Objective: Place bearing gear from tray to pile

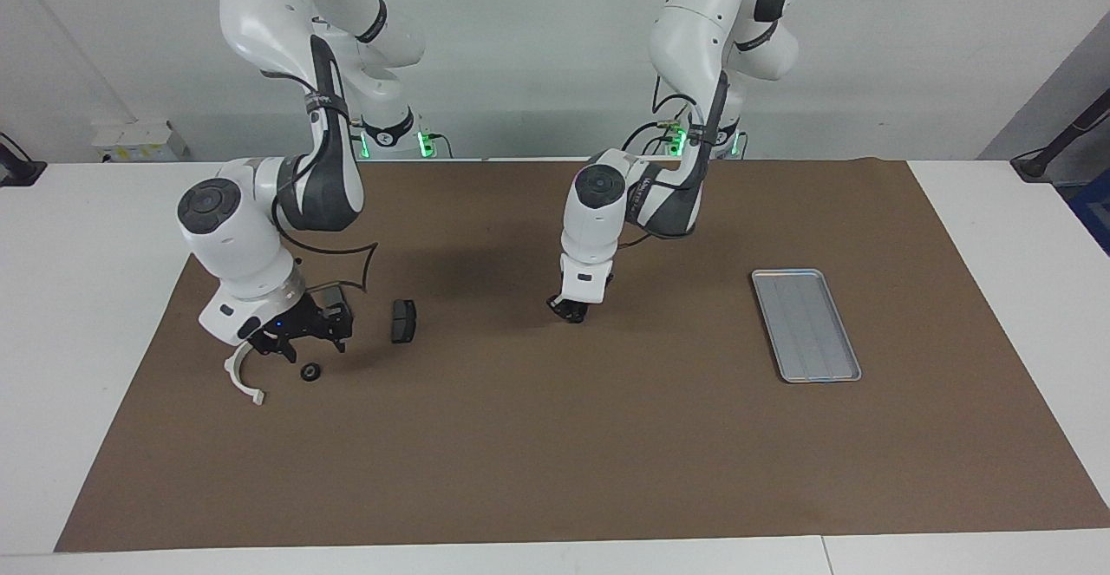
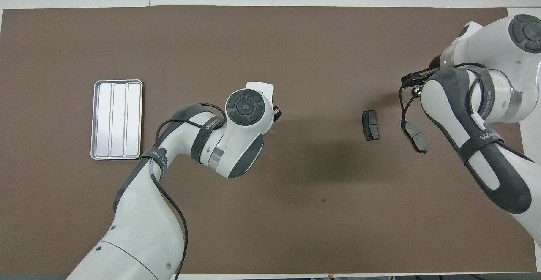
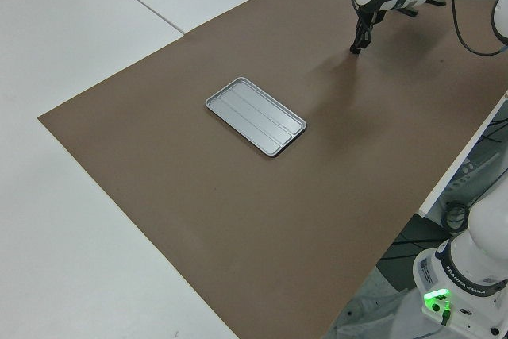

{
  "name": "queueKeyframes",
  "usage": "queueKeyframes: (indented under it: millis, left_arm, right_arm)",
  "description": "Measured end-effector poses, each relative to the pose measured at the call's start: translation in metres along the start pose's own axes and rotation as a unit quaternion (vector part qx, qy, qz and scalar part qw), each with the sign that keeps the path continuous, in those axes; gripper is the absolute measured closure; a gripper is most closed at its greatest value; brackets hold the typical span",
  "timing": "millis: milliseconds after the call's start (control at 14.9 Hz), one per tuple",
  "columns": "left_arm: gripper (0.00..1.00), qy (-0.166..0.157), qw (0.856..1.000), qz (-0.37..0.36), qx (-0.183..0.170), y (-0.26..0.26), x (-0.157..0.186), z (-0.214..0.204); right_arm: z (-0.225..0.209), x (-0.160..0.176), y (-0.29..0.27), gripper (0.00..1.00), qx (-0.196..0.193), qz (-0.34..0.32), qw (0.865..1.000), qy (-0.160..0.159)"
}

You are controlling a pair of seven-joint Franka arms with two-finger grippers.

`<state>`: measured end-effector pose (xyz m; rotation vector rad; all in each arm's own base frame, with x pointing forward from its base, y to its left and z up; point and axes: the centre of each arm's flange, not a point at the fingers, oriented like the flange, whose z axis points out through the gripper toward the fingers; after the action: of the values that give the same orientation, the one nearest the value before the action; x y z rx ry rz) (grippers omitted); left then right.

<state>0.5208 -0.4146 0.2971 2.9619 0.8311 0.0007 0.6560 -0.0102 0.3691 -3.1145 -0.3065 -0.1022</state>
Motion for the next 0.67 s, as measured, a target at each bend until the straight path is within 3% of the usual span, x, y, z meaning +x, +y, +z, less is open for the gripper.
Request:
queueKeyframes:
  millis: [335,402,669]
  left_arm:
    - [0.04,-0.002,1.000,-0.002,0.008,-0.001,0.003,-0.002]
    - [0.00,-0.003,1.000,-0.004,0.013,-0.002,0.006,-0.008]
    - [0.00,0.002,1.000,-0.029,0.008,-0.013,0.036,-0.052]
  right_arm:
    - [0.002,-0.001,0.002,0.20,0.001,0.003,1.000,-0.001]
    - [0.002,-0.001,-0.001,0.19,0.001,0.005,1.000,-0.001]
    - [0.004,0.007,-0.066,0.20,0.007,0.035,0.999,-0.013]
